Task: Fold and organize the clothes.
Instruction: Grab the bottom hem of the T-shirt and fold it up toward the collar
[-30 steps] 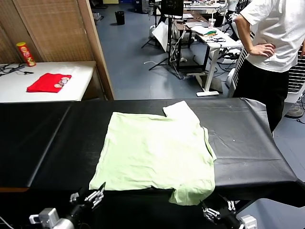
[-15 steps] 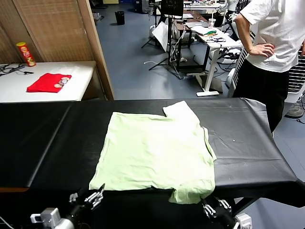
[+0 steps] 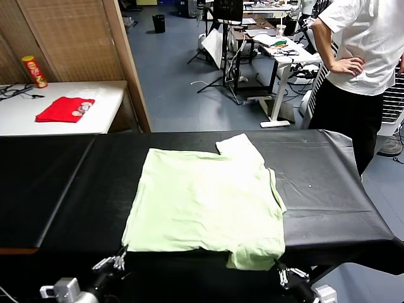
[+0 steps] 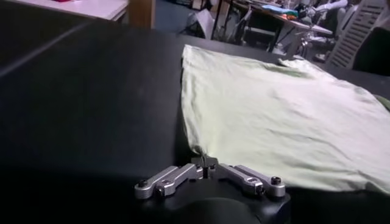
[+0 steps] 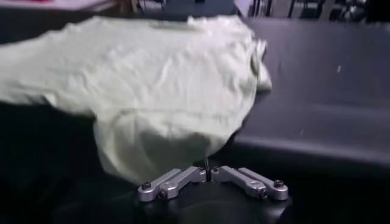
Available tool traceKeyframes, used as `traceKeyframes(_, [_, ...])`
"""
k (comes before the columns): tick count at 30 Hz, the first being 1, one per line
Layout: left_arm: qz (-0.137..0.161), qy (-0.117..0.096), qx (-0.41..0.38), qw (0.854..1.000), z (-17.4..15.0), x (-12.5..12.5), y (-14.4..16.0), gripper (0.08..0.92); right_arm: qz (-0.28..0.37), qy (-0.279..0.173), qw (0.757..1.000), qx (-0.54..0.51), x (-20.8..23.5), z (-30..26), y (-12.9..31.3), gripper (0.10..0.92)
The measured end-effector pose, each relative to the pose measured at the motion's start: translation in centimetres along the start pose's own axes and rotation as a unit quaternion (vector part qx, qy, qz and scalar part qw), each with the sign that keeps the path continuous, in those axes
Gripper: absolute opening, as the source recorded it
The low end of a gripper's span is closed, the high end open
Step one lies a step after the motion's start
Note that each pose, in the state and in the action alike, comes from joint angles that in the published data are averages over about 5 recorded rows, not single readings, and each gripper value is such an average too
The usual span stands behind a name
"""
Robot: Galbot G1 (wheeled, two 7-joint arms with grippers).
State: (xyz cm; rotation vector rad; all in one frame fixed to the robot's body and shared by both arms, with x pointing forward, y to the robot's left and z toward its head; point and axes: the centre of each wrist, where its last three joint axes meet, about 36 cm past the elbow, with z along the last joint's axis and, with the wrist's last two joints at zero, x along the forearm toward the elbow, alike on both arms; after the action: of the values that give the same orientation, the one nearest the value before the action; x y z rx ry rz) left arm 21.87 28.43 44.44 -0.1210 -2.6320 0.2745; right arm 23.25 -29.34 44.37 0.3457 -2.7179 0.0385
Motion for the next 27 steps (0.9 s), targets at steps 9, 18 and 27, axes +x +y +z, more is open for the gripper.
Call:
traceKeyframes(9, [0.009,-0.044,0.022,0.999,-2.4,-2.0,-0.3,0.127,0.011,-0.051,0.999,0.003,-5.1,-0.4,-3.0,0.121])
traceKeyframes(18, [-0.001,-0.096,0.011,0.995,-3.4,-5.5,0.0,0.127,0.032,-0.075,0.997,0.006,-11.5,-1.2,-5.6,0.121])
traceKeyframes(27, [-0.023,-0.103,-0.033,0.994,-2.9,-8.7,0.6,0.127,0.037,-0.069,0.997,0.012,-16.6,-1.5,-7.1,0.121])
